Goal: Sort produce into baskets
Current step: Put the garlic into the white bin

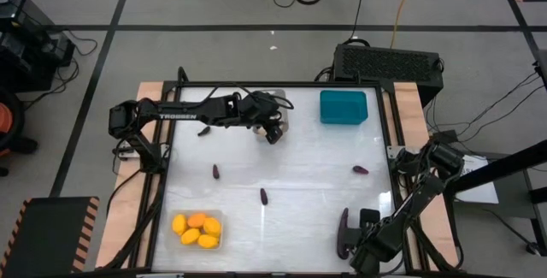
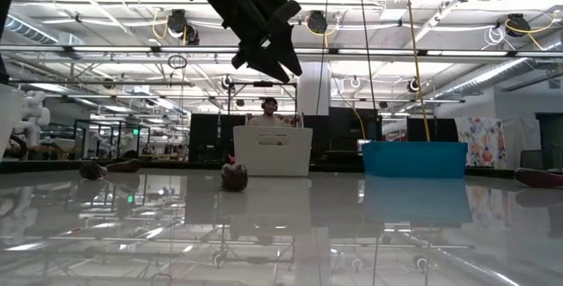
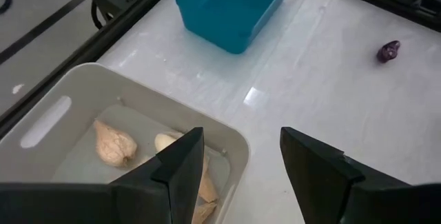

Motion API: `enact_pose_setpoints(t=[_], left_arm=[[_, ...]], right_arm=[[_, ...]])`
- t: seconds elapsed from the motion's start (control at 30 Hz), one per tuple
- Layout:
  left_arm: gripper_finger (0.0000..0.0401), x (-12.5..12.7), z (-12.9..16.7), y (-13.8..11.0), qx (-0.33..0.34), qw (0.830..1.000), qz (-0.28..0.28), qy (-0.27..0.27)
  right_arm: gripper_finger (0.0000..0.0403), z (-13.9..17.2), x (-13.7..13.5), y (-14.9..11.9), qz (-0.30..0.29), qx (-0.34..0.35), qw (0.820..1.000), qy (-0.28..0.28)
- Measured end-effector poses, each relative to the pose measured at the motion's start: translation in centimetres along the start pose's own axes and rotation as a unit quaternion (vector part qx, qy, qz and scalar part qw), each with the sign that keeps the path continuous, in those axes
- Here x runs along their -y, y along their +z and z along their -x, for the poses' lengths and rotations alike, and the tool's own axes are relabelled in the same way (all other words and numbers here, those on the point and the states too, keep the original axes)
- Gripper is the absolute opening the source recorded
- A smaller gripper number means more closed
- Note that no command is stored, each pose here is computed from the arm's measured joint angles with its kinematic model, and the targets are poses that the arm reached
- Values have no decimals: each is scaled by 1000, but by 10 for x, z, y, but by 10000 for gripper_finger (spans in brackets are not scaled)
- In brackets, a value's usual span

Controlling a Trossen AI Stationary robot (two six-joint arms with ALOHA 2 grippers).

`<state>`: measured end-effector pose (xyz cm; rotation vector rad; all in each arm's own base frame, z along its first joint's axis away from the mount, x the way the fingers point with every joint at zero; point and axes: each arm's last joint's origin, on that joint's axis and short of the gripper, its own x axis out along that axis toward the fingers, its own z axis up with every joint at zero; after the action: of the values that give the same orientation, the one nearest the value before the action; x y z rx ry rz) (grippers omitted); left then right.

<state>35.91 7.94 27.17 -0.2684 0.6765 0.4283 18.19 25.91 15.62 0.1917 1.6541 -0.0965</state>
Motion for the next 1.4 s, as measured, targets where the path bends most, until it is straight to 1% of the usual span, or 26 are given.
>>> enact_pose_setpoints(t=[0.07, 0.2, 0.3, 0.4, 0.5, 0.6, 0.7, 0.77, 0.83, 0.9, 1.03, 1.1, 1.17, 1.27, 1.33, 1.4], left_arm=[[200, 0, 0, 0, -1, 1000, 4, -6], [200, 0, 12, 5, 10, 1000, 13, -11], [200, 0, 29, 11, 16, 1000, 14, -14], [200, -1, 51, 11, 12, 1000, 24, -15], [200, -1, 75, 9, 4, 999, 41, -14], [200, 4, 92, 1, -9, 999, 41, 11], [200, 12, 97, -12, -42, 997, 22, 55], [200, 17, 99, -24, -77, 993, 22, 84], [200, 25, 96, -33, -92, 991, 31, 91], [200, 34, 92, -48, -112, 989, 32, 91], [200, 54, 91, -75, -136, 988, 35, 67], [200, 63, 91, -90, -153, 986, 40, 62], [200, 72, 94, -100, -162, 984, 52, 54], [200, 85, 102, -108, -163, 984, 66, 38], [200, 91, 105, -112, -157, 984, 76, 37], [200, 96, 108, -115, -148, 984, 89, 40]], right_arm=[[256, 6, 3, -2, 0, 0, 1000, 1], [218, 29, 13, -7, 3, 17, 1000, 4], [202, 54, 25, -10, -2, 58, 998, 8], [203, 82, 45, -11, -13, 112, 994, 8], [212, 112, 73, -6, -33, 205, 978, -6], [215, 140, 103, 7, -52, 314, 947, -32], [215, 160, 134, 26, -60, 382, 919, -71], [216, 170, 154, 44, -49, 407, 907, -98], [216, 177, 172, 63, -38, 427, 896, -118], [216, 183, 189, 84, -29, 448, 885, -122], [216, 185, 223, 125, 4, 480, 872, -98], [216, 183, 240, 144, 3, 497, 862, -97], [216, 178, 256, 162, -12, 509, 855, -101], [216, 165, 279, 185, -47, 514, 850, -109], [217, 155, 293, 197, -68, 513, 848, -112], [218, 143, 303, 207, -76, 504, 854, -108]])
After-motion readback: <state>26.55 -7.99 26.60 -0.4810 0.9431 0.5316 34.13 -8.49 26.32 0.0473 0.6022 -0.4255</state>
